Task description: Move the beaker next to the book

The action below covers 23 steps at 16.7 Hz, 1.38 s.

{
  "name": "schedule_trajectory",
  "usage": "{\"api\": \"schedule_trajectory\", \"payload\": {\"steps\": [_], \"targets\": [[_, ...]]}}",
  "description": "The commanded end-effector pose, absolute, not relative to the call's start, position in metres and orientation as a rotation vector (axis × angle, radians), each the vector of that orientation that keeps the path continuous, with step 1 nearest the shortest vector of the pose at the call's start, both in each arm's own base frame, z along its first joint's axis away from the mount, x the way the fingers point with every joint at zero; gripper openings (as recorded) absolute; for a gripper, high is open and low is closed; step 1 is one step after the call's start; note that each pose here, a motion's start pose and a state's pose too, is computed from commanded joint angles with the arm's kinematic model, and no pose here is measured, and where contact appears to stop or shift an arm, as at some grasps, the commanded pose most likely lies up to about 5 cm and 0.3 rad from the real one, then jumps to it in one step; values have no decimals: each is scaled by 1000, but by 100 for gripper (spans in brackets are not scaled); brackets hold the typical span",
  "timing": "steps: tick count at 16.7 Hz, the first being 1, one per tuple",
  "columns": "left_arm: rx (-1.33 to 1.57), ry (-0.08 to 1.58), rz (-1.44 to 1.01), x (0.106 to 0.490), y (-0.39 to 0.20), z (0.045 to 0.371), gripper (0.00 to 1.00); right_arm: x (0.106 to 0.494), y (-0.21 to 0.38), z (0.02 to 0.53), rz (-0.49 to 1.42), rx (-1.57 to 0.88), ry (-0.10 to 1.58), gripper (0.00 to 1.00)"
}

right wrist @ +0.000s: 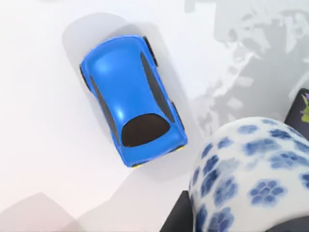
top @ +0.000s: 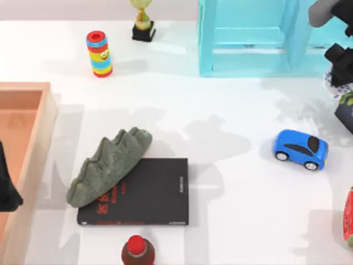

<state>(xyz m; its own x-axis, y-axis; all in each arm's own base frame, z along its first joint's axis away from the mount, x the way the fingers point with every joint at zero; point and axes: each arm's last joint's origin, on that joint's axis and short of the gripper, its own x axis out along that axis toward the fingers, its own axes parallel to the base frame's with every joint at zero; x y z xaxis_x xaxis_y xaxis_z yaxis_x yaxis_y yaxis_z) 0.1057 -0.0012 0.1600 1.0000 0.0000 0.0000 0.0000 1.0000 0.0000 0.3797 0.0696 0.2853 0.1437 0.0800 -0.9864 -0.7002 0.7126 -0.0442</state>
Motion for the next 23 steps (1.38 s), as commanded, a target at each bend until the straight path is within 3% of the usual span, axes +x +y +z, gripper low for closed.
{"api": "schedule_trajectory", "payload": {"steps": [10,17,23], "targets": [[0,0,0,106,-1,160,100,331,228,263,238,-138,1508,0],[0,0,0,106,-1,160,100,304,262,235,22,-7,1570,0],[0,0,0,106,-1,160,100,301,262,231,-5,11,1568,0]]}}
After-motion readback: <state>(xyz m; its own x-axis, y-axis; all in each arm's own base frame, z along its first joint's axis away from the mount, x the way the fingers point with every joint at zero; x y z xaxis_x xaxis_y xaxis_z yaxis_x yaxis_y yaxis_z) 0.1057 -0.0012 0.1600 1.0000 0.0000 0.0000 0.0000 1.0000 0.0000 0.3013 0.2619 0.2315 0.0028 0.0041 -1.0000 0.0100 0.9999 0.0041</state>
